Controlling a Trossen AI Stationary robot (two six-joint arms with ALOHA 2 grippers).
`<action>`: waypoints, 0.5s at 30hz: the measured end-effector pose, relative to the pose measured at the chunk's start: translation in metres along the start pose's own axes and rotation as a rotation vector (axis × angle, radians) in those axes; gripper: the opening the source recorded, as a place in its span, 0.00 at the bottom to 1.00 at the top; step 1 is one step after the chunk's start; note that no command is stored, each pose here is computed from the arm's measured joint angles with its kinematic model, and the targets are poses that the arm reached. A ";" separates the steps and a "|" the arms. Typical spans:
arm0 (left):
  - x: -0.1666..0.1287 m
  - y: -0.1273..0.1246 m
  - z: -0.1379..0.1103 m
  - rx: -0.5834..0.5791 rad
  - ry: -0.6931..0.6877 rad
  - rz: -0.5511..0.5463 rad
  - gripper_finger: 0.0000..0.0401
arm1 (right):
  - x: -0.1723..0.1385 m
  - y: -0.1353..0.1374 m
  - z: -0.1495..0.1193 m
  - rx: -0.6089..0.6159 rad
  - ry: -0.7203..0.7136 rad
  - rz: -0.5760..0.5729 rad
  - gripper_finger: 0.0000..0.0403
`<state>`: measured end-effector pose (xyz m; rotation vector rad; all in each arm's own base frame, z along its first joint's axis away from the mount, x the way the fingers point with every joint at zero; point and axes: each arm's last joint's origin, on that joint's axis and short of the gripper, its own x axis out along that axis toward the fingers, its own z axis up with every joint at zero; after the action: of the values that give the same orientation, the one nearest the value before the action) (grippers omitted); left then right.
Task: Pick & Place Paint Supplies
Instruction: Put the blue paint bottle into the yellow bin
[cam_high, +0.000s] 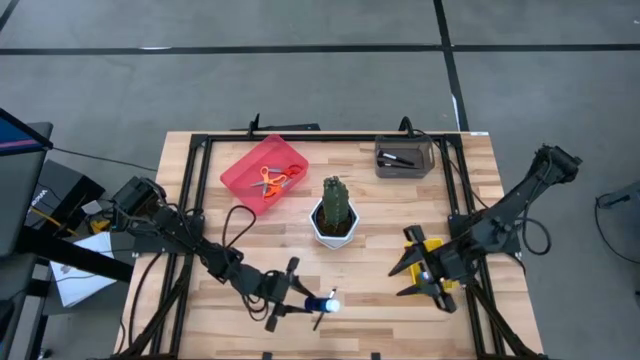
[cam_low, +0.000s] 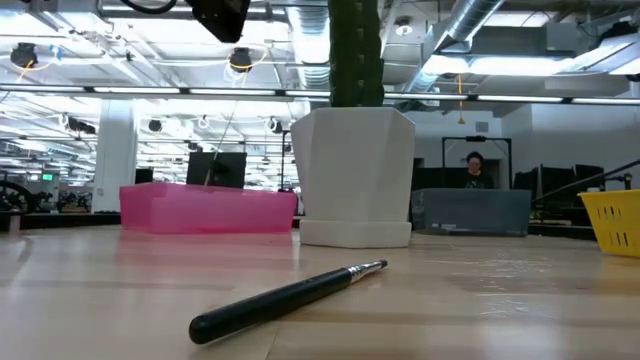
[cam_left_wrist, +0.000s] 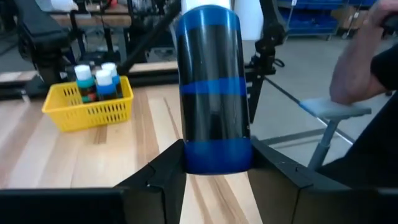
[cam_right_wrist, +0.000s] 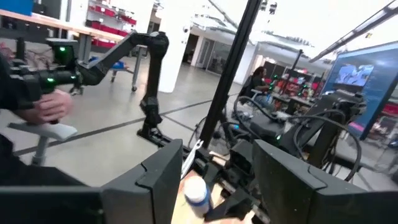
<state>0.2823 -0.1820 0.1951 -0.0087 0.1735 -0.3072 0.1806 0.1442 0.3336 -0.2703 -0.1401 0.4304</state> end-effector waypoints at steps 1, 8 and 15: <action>0.000 0.000 0.001 0.002 -0.009 -0.001 0.36 | 0.004 0.001 -0.001 -0.009 -0.005 -0.005 0.47; 0.000 0.000 0.006 0.017 -0.056 -0.003 0.36 | 0.051 0.003 0.000 -0.007 0.180 0.013 0.57; -0.001 -0.002 0.006 0.010 -0.066 -0.009 0.36 | 0.102 0.016 -0.003 -0.040 0.363 0.062 0.59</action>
<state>0.2820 -0.1841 0.2016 -0.0100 0.1068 -0.3161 0.2669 0.2014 0.3343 -0.3884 0.2159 0.4339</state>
